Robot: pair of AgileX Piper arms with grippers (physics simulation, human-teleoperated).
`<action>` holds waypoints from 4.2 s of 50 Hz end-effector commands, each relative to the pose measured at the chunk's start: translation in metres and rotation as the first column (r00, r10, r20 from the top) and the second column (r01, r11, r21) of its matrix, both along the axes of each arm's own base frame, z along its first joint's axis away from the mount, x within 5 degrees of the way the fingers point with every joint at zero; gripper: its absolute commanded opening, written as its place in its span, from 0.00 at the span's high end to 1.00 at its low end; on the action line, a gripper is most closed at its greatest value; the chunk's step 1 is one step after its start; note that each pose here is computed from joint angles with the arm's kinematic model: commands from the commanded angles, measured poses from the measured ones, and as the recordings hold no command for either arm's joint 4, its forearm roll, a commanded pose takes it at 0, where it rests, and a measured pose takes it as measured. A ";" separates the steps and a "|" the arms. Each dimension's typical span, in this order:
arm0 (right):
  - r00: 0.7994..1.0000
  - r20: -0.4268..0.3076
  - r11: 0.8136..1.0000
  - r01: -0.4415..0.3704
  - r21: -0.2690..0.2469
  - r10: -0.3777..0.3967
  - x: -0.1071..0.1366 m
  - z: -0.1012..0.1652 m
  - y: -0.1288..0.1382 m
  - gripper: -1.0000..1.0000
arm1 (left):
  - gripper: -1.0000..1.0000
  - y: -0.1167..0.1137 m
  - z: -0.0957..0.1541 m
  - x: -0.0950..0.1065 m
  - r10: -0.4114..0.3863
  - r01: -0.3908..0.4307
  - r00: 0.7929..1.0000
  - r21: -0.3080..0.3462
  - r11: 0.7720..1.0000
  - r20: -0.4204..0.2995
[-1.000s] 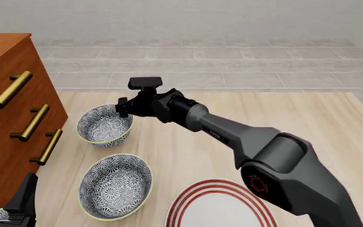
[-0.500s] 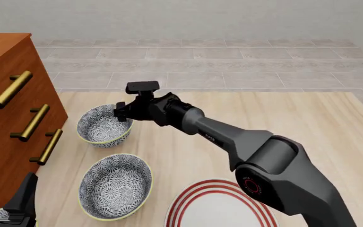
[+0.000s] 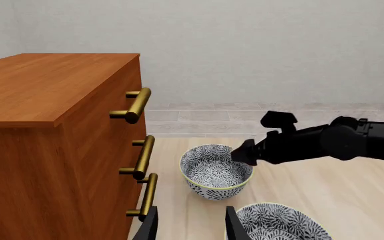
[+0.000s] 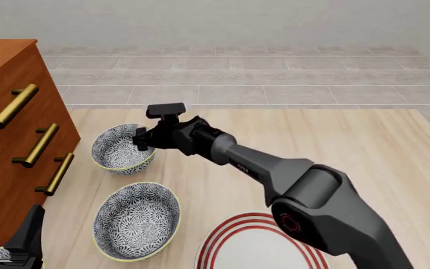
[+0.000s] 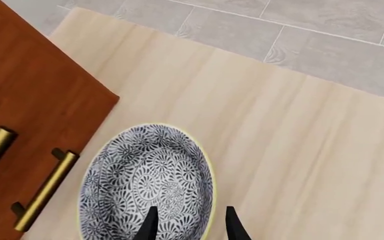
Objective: Pick up the bowl and put it in the front on the plate.
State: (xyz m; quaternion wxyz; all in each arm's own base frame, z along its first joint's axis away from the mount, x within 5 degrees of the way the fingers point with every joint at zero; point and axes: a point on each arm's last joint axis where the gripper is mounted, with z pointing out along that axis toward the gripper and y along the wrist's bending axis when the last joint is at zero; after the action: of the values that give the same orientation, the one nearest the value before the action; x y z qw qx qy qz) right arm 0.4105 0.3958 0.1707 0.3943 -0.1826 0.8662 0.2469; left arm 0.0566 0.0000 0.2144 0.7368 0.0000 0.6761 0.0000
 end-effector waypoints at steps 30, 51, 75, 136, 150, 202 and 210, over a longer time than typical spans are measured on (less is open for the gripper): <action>1.000 -0.023 1.000 -0.010 -0.022 0.009 0.001 -0.025 0.008 0.00 | 0.00 0.000 0.000 0.000 0.000 0.000 1.000 0.000 1.000 0.000; 0.999 -0.028 1.000 -0.015 -0.027 0.015 -0.001 -0.033 0.011 0.00 | 0.00 0.000 0.000 0.000 0.000 0.000 1.000 0.000 1.000 0.000; 1.000 -0.011 0.999 -0.015 -0.029 0.014 0.006 -0.027 0.010 1.00 | 0.00 0.000 0.000 0.000 0.000 0.000 1.000 0.000 1.000 0.000; 0.994 0.093 0.995 0.047 0.090 -0.056 0.019 0.052 -0.022 1.00 | 0.00 0.000 0.000 0.000 0.000 0.000 1.000 0.000 1.000 0.000; 0.992 0.086 0.994 0.086 0.071 -0.091 0.032 0.070 -0.043 1.00 | 0.00 0.000 0.000 0.000 0.000 0.000 1.000 0.000 1.000 0.000; 0.982 -0.049 0.979 0.186 0.088 -0.182 -0.031 0.122 -0.110 1.00 | 0.00 0.000 0.000 0.000 0.000 0.000 1.000 0.000 1.000 0.000; 0.976 -0.056 0.973 0.215 0.085 -0.211 -0.039 0.125 -0.131 1.00 | 0.00 0.000 0.000 0.000 0.000 0.000 1.000 0.000 1.000 0.000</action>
State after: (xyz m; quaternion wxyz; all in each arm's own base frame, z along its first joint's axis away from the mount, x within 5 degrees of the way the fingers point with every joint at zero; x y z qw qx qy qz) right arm 0.3876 0.2864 0.2868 0.4055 -0.0819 0.8774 0.2429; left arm 0.0566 0.0000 0.2144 0.7368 0.0000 0.6761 0.0000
